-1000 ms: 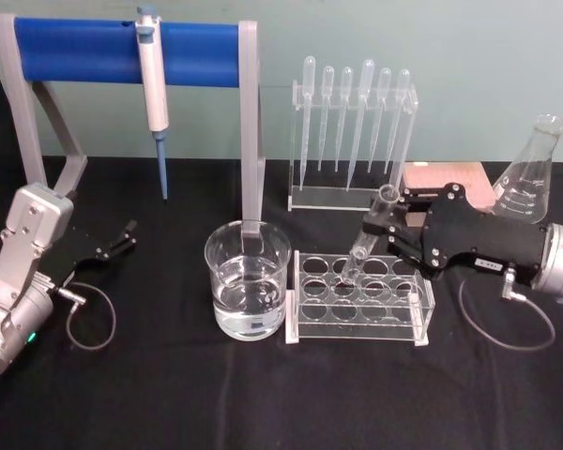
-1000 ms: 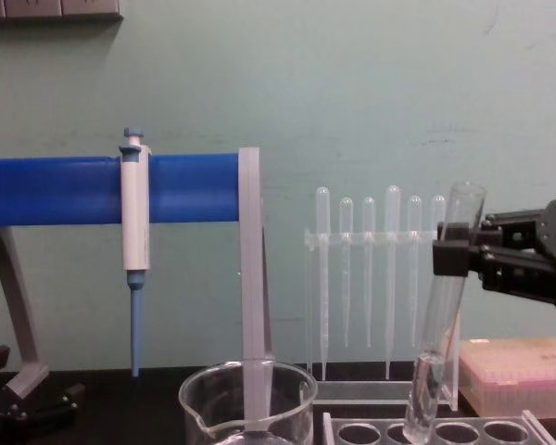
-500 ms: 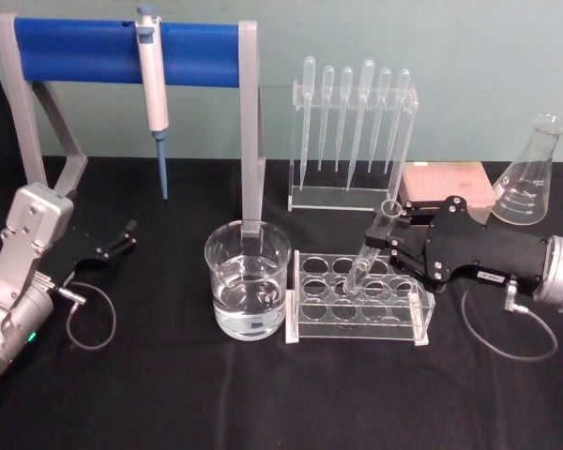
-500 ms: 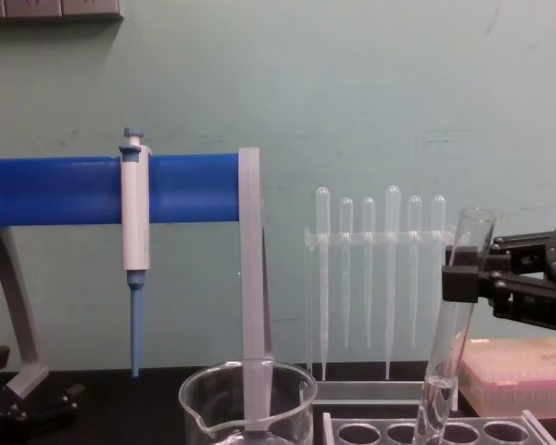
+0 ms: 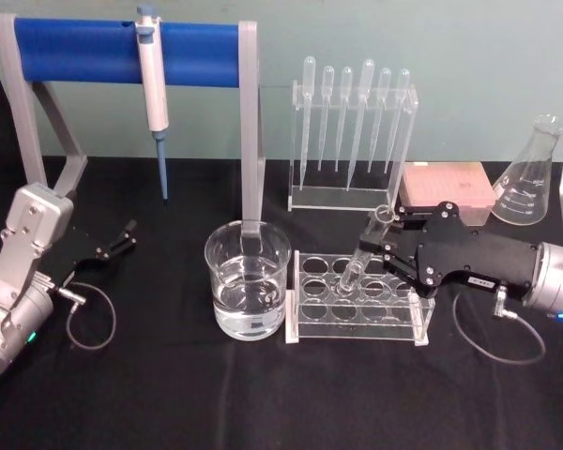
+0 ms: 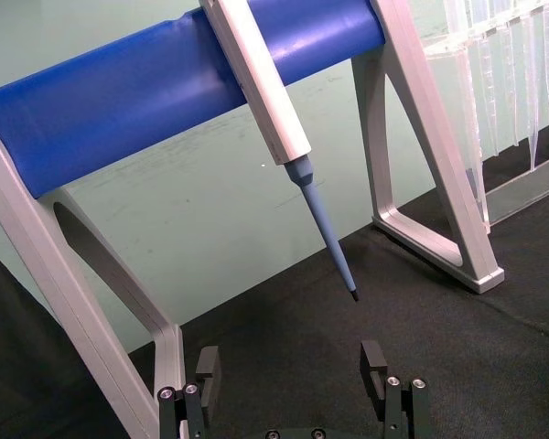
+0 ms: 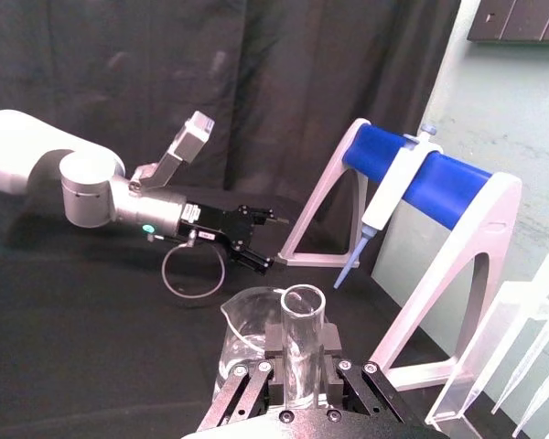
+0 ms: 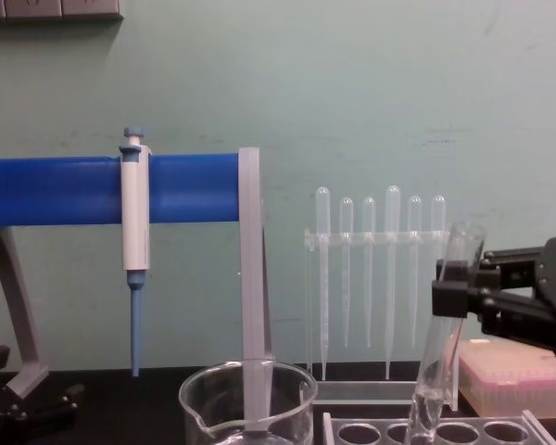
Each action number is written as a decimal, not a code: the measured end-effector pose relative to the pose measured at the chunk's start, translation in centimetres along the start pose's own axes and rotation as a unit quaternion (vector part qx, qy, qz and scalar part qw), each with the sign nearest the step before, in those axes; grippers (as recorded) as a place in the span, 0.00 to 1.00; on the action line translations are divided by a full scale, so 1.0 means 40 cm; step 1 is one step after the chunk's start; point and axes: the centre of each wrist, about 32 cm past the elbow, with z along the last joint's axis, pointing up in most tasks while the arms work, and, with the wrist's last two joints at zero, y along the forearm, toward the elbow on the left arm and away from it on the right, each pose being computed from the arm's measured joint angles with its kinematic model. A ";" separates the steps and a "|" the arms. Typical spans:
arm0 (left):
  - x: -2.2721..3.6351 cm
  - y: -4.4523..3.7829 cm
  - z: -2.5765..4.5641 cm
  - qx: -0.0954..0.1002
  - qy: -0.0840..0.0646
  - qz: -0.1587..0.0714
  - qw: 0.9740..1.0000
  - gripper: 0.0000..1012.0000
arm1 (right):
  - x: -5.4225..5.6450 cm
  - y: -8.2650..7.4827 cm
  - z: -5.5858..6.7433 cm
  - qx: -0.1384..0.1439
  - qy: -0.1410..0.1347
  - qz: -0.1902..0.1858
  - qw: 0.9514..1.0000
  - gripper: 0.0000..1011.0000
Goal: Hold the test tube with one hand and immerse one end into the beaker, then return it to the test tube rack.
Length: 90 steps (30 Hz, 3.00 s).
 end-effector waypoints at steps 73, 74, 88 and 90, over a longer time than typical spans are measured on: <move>0.000 0.000 0.000 0.000 0.000 0.000 1.000 0.99 | -0.026 -0.002 -0.051 -0.013 -0.001 -0.009 1.000 0.23; 0.000 0.000 0.000 0.000 0.000 0.000 1.000 0.99 | -0.026 -0.002 -0.051 -0.013 -0.001 -0.009 1.000 0.23; 0.000 0.000 0.000 0.000 0.000 0.000 1.000 0.99 | -0.025 0.002 -0.063 -0.029 0.007 -0.007 1.000 0.23; 0.000 0.000 0.000 0.000 0.000 0.000 1.000 0.99 | -0.026 0.003 -0.064 -0.031 0.009 -0.006 0.999 0.23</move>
